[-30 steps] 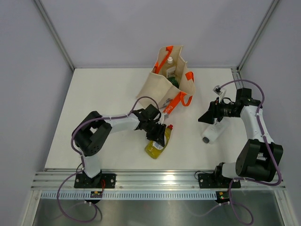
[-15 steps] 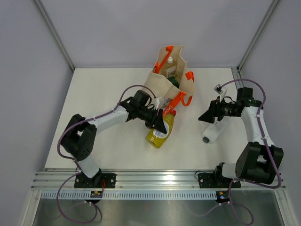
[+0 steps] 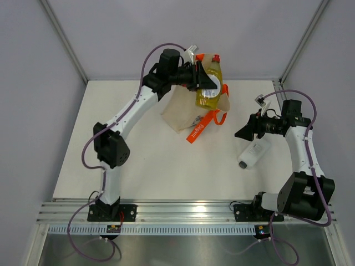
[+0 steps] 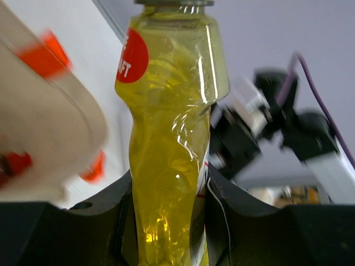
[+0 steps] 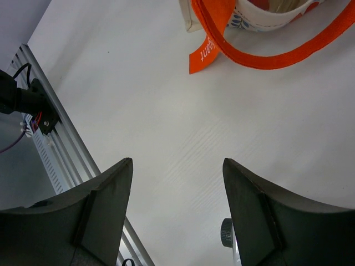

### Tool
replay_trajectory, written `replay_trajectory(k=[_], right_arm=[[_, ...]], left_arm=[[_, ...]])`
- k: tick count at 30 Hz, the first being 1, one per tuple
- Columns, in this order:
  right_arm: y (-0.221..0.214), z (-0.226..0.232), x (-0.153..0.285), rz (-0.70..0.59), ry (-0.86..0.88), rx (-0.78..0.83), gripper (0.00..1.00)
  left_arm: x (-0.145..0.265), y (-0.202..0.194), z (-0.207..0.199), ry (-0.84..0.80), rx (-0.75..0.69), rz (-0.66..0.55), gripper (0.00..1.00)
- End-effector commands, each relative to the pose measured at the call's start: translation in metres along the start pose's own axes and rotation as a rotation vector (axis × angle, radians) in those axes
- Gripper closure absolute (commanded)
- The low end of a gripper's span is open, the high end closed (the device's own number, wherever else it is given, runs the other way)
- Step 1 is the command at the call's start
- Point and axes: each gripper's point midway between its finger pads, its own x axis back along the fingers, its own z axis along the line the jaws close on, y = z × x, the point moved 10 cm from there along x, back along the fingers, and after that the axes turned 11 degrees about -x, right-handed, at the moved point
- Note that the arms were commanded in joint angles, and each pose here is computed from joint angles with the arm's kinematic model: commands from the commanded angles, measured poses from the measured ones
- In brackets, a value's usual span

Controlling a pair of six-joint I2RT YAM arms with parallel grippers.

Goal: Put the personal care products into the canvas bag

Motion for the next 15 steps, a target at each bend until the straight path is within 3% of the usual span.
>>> replay_trajectory(k=[1,7,9,12,13,15], right_arm=[[0.013,0.013,0.007,-0.058,0.013,0.066,0.27],[0.003,0.016,0.005,-0.079,0.031,0.047,0.27],[0.0,0.015,0.004,-0.076,0.026,0.049,0.27],[0.0,0.016,0.006,-0.073,0.008,0.065,0.26],[0.0,0.016,0.006,-0.073,0.007,0.067,0.26],[0.001,0.015,0.006,-0.074,0.005,0.068,0.25]], left_arm=[[-0.006,0.047,0.024,0.187,0.032,-0.183,1.0],[-0.009,0.083,0.056,0.365,0.036,-0.481,1.0],[-0.008,0.087,0.058,0.405,0.008,-0.519,0.99],[-0.008,0.08,0.063,0.462,-0.03,-0.476,0.84],[-0.007,0.076,0.064,0.475,-0.037,-0.454,0.72],[-0.006,0.069,0.067,0.497,-0.059,-0.417,0.59]])
